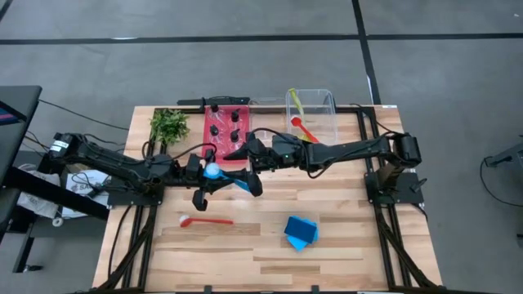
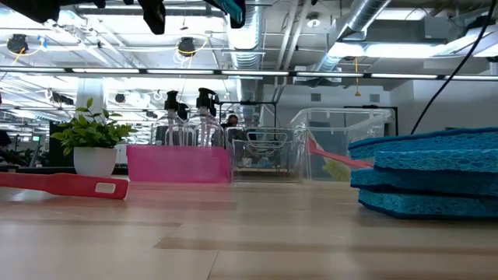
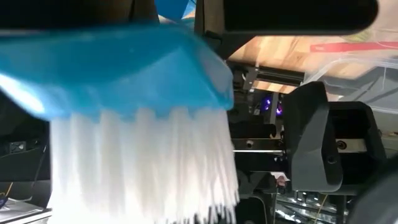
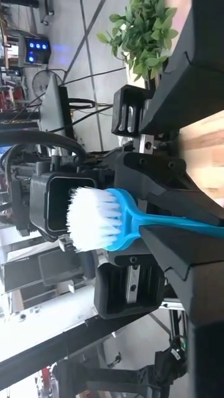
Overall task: Pick & Place Kitchen Sink Supplies
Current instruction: Put the blue scrubbing brush into the white bin
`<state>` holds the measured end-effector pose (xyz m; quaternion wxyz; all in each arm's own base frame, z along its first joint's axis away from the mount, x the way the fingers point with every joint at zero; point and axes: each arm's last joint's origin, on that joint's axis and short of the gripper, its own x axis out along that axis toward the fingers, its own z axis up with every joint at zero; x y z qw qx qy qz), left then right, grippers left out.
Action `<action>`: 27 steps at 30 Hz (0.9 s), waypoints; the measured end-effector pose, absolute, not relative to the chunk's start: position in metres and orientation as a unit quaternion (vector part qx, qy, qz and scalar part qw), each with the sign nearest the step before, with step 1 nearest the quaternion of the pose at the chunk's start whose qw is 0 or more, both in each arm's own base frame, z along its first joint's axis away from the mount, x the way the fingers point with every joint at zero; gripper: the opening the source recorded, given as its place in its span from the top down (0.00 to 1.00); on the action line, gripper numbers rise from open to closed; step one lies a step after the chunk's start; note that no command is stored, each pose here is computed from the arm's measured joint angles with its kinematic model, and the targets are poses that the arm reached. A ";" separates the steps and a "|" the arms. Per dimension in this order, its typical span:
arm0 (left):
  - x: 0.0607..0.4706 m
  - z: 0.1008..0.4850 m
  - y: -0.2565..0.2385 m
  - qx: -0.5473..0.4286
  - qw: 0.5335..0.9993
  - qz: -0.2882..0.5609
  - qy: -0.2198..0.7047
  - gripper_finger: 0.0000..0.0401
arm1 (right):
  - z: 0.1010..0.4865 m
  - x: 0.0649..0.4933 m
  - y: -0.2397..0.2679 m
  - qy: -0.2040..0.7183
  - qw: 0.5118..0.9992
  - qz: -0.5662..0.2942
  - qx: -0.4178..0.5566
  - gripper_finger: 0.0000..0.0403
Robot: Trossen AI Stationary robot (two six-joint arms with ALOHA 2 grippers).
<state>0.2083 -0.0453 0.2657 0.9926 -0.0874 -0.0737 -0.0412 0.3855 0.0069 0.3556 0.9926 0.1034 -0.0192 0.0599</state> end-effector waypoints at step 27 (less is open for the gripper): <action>0.208 0.267 -0.045 -0.088 0.992 -0.043 -0.077 0.84 | 0.385 0.307 0.013 0.155 0.977 0.093 0.111 0.39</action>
